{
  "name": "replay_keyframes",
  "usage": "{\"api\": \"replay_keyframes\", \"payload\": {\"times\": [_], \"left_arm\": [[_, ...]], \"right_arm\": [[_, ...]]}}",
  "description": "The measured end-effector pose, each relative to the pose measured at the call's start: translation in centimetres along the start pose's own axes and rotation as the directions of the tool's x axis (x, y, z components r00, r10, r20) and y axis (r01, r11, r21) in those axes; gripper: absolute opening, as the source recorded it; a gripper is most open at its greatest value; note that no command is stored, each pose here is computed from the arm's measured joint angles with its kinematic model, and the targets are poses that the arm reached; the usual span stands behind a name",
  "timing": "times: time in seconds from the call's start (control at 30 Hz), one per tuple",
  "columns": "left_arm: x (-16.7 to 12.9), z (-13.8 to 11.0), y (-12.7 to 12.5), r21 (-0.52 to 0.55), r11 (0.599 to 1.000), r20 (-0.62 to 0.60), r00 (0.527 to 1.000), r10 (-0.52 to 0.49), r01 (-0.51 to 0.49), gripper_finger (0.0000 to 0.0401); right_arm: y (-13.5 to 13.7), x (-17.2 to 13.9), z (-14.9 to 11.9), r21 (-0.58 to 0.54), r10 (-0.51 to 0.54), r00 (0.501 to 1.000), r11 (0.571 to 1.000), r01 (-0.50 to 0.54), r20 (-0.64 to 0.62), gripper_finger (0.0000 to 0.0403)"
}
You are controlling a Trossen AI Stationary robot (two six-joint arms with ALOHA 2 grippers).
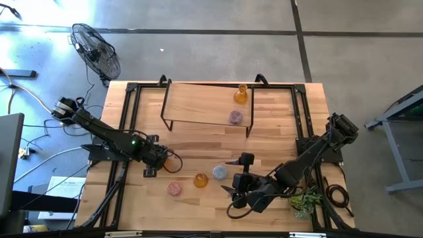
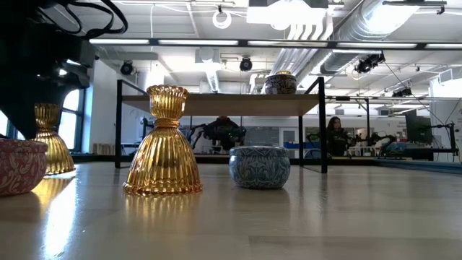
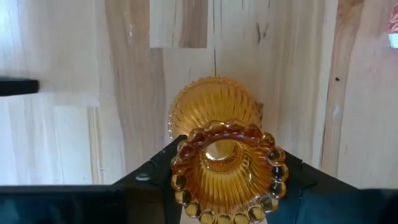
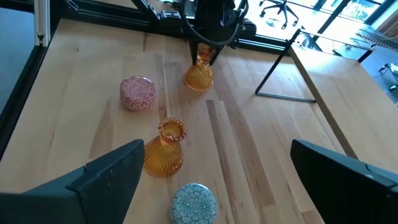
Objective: Pick & Place candle stick holders
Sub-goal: Put the left yellow candle holder on the shelf aligned with the yellow candle holder
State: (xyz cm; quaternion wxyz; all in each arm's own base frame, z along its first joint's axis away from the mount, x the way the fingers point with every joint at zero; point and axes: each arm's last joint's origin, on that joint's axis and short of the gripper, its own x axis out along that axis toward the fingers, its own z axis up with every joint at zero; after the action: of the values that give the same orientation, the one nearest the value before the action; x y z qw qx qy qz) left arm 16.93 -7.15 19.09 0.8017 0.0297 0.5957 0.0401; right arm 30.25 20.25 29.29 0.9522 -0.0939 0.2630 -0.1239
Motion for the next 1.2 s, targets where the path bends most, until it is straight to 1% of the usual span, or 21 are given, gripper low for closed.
{"api": "replay_keyframes", "payload": {"times": [0.27,0.37,0.47,0.57,0.7,0.87,1.03,1.1,1.2], "left_arm": [[0.0,0.2,0.0,-0.007,1.0,0.022,1.0,0.015,-0.014,0.0149],[-0.1,0.6,-0.2,-0.025,0.999,0.044,0.999,-0.021,0.022,0.0149],[-1.0,1.3,-0.5,-0.043,0.996,0.058,0.995,-0.081,0.084,0.0149],[-2.2,2.0,-0.5,-0.044,0.995,0.065,0.994,-0.09,0.093,0.0149],[-5.0,3.2,-0.4,-0.046,0.994,0.08,0.992,-0.096,0.1,0.0149],[-9.1,4.9,-0.2,-0.016,0.994,0.154,0.983,-0.102,0.105,0.0149],[-13.3,5.8,0.7,0.007,0.999,0.23,0.972,-0.037,0.037,0.0149],[-14.9,6.0,1.1,0.032,0.999,0.256,0.966,-0.033,0.025,0.0149],[-17.3,6.4,1.6,0.046,0.999,0.326,0.945,0.008,-0.024,0.0149]], "right_arm": [[0.0,0.0,0.0,-0.002,-0.004,1.0,1.0,0.004,-0.001,0.0398],[0.0,0.0,0.0,-0.004,-0.004,1.0,1.0,0.004,-0.002,0.0398],[0.0,0.0,0.0,-0.008,-0.01,1.0,1.0,0.01,0.0,0.0398],[-0.1,0.0,0.0,-0.008,-0.022,1.0,1.0,0.022,0.004,0.0398],[0.0,-0.1,0.0,-0.028,-0.022,1.0,0.999,0.022,0.008,0.0398],[0.7,-0.8,0.1,-0.057,-0.026,0.999,0.998,0.028,0.046,0.0398],[1.6,-1.8,0.2,-0.085,-0.024,0.995,0.996,0.032,0.098,0.0398],[1.8,-2.1,0.2,-0.085,-0.017,0.994,0.996,0.026,0.107,0.0398],[2.2,-2.5,0.1,-0.083,-0.007,0.994,0.996,0.017,0.112,0.0398]]}}
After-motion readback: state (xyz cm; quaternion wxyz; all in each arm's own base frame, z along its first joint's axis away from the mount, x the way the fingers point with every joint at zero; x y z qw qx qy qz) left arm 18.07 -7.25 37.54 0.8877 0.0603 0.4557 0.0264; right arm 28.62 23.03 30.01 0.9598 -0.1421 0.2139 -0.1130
